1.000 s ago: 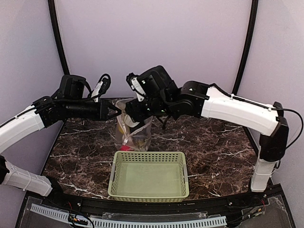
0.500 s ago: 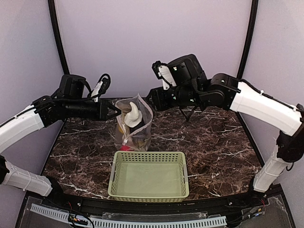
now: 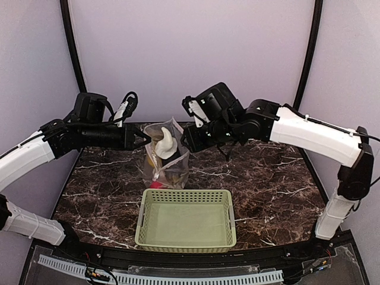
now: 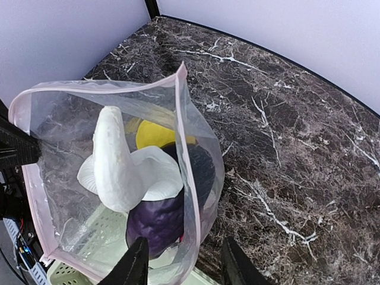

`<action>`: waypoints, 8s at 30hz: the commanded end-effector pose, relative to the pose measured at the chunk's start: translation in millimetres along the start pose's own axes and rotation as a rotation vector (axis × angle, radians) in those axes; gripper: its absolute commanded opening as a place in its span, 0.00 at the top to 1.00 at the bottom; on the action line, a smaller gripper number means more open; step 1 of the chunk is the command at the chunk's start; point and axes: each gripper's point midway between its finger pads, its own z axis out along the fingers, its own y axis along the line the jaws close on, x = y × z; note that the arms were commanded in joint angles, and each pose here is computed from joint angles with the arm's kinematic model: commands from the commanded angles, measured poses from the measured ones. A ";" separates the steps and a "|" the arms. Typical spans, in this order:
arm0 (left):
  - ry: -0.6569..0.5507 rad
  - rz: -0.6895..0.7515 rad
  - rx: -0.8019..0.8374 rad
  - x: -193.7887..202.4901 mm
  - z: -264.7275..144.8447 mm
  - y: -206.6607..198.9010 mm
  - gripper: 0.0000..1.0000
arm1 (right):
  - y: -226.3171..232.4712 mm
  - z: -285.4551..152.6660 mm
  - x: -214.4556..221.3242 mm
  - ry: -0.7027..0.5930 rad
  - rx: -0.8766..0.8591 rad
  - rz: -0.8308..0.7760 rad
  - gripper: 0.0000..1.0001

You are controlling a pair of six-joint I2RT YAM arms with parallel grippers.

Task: Place the food in the zip-top bag and seal the zipper
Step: Adjust the zipper food storage bag at the center of the board, then pass from the left arm to the right, then pass from the right arm to the left

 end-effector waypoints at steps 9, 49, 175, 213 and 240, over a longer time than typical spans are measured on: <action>-0.035 0.040 -0.015 -19.5 -7.4 -2.6 0.99 | 0.2 2.1 -18.0 -0.029 -0.003 0.018 1.00; -0.030 0.312 0.258 15.2 -8.1 -49.6 0.03 | -25.3 -36.8 -29.1 -0.239 0.019 0.326 1.00; 0.115 0.587 0.123 -14.0 41.7 -75.6 0.97 | 14.2 -40.0 7.5 0.090 -0.280 -0.360 0.82; -0.049 0.390 0.263 6.2 69.0 -57.5 0.67 | 18.0 -68.1 -6.6 -0.066 -0.336 -0.243 1.00; -0.126 0.396 0.303 -5.3 74.2 -63.6 0.99 | 11.7 -69.0 -0.1 -0.054 -0.336 -0.219 1.00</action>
